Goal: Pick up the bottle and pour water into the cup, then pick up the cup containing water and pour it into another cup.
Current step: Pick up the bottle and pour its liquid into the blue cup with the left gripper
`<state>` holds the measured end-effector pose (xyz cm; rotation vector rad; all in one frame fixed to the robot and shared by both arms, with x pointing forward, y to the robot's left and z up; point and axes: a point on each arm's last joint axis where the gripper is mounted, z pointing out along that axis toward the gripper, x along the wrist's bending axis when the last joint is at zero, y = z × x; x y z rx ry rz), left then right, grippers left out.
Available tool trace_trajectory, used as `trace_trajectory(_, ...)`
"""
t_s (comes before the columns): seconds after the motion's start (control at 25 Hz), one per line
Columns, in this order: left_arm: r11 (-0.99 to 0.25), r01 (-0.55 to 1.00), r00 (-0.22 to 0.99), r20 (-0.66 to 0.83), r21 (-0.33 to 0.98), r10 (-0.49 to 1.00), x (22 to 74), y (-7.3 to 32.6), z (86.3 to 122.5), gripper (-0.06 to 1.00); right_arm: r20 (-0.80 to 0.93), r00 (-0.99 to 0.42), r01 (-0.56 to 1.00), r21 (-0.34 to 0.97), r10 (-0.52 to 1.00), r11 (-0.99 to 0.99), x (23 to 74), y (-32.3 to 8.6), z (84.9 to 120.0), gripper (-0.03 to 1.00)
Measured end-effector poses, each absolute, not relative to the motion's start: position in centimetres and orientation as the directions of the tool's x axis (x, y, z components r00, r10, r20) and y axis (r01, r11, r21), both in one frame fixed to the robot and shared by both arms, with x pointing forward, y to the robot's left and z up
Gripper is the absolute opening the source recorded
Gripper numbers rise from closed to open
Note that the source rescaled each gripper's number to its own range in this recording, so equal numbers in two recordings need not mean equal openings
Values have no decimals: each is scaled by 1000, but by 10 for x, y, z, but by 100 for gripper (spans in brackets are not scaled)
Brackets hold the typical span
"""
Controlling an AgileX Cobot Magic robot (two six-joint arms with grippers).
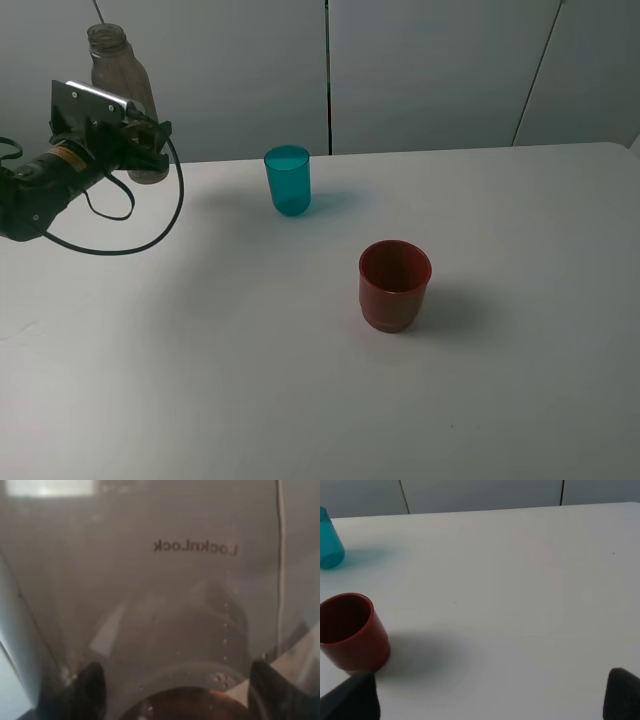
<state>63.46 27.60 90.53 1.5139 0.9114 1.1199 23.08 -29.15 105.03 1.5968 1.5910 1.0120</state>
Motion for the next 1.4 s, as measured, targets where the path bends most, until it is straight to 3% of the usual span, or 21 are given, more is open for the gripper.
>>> trace_trajectory(0.4, -294, 141, 336, 233, 945, 913, 628, 266, 929, 3, 72, -39, 487, 872, 997, -44, 231, -291, 1050, 76)
trace_trajectory(1.0, -476, 97, 360, 415, 874, 836, 623, 231, 930, 3, 72, -39, 487, 872, 997, -44, 231, -291, 1050, 76)
trace_trajectory(1.4, -579, 113, 361, 509, 808, 781, 622, 229, 926, 3, 72, -39, 487, 872, 997, -44, 231, -291, 1050, 76)
